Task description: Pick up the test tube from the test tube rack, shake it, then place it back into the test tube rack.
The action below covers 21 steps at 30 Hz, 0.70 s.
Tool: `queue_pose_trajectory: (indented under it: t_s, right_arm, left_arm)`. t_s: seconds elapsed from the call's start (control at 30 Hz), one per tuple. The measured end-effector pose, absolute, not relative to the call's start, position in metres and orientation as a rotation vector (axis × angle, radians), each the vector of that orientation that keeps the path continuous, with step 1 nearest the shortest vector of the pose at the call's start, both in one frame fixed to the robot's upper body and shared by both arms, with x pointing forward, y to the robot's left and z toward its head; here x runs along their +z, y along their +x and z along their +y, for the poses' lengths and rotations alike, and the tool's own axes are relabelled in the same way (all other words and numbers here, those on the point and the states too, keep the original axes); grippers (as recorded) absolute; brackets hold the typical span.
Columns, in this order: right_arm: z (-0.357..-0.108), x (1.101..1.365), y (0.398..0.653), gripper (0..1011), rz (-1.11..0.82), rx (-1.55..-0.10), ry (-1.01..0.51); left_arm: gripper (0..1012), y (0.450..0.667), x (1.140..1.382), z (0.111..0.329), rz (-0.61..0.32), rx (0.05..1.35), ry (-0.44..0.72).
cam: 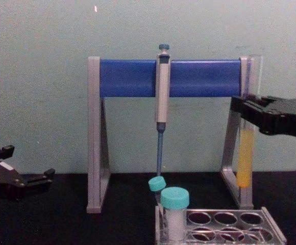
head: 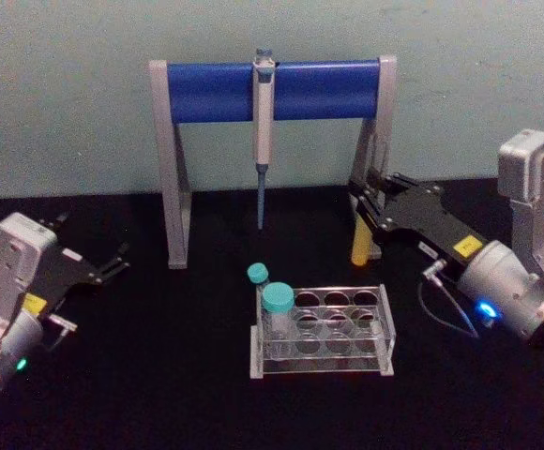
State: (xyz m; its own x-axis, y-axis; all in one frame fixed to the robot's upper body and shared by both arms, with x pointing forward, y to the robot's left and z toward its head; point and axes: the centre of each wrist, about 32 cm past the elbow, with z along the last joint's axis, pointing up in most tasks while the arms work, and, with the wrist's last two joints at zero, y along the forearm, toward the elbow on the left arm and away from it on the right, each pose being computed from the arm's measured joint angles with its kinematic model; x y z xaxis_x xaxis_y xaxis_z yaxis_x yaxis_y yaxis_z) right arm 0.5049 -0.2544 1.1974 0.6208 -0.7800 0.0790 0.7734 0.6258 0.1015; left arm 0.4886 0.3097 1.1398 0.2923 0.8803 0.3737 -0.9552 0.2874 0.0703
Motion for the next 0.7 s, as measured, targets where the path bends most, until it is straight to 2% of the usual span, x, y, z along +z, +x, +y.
queue_pose_trajectory:
  t_s: [0.33, 0.5, 0.7]
  right_arm:
    - [-0.259, 1.197, 0.477, 224, -0.068, -0.856, 0.027]
    - [-0.254, 1.195, 0.474, 224, -0.031, -0.802, 0.030]
    - [-0.245, 1.191, 0.483, 224, -0.011, -0.746, 0.052]
  left_arm:
    - [1010, 0.489, 1.140, 0.310, -0.285, 1.248, 0.304]
    - [1009, 0.489, 1.140, 0.310, -0.285, 1.248, 0.305]
    - [1010, 0.489, 1.140, 0.310, -0.285, 1.248, 0.304]
